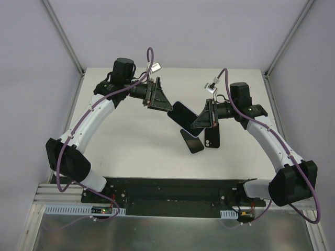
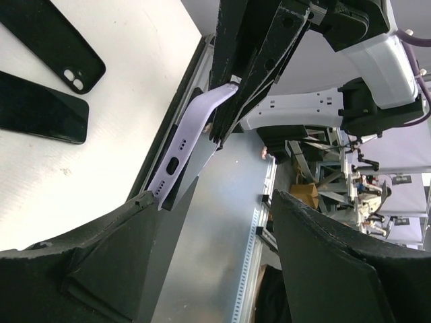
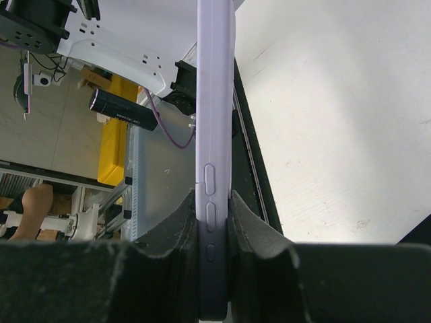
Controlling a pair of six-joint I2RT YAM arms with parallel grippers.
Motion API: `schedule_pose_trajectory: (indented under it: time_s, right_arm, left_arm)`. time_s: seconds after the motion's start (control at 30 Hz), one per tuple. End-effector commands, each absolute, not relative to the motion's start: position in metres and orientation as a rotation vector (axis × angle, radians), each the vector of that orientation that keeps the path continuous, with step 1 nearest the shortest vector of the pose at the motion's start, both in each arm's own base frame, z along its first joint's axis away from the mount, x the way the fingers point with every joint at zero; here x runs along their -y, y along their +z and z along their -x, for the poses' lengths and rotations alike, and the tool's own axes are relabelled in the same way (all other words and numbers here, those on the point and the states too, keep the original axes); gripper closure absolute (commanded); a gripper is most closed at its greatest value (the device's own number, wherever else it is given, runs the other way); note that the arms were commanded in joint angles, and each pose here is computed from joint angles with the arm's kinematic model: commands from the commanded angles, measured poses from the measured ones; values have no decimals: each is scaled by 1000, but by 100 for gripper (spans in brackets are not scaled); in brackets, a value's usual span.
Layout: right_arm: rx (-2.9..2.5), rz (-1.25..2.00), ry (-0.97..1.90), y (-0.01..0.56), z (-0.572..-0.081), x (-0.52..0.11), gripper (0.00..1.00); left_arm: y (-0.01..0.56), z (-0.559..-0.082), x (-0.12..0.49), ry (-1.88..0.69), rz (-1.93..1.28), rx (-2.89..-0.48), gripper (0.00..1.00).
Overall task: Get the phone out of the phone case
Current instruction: Remove the phone case from the phone.
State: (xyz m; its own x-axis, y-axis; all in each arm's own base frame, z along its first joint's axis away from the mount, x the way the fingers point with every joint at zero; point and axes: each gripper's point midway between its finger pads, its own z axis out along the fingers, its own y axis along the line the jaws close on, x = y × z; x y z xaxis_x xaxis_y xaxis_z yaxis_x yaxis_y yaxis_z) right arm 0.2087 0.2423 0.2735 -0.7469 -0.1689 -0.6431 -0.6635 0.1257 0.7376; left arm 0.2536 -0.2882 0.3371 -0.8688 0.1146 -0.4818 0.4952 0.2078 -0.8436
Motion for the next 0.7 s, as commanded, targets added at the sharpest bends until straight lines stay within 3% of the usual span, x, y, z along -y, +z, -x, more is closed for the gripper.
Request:
schedule_pose_trajectory:
  time_s: [0.0, 0.67]
  right_arm:
    - [-1858, 893, 1632, 308, -211, -244, 100]
    - [-1879, 880, 1604, 303, -215, -242, 100]
  left_arm:
    - [355, -239, 289, -1742, -641, -2099, 30]
    - [360, -231, 285, -1711, -672, -2058, 29]
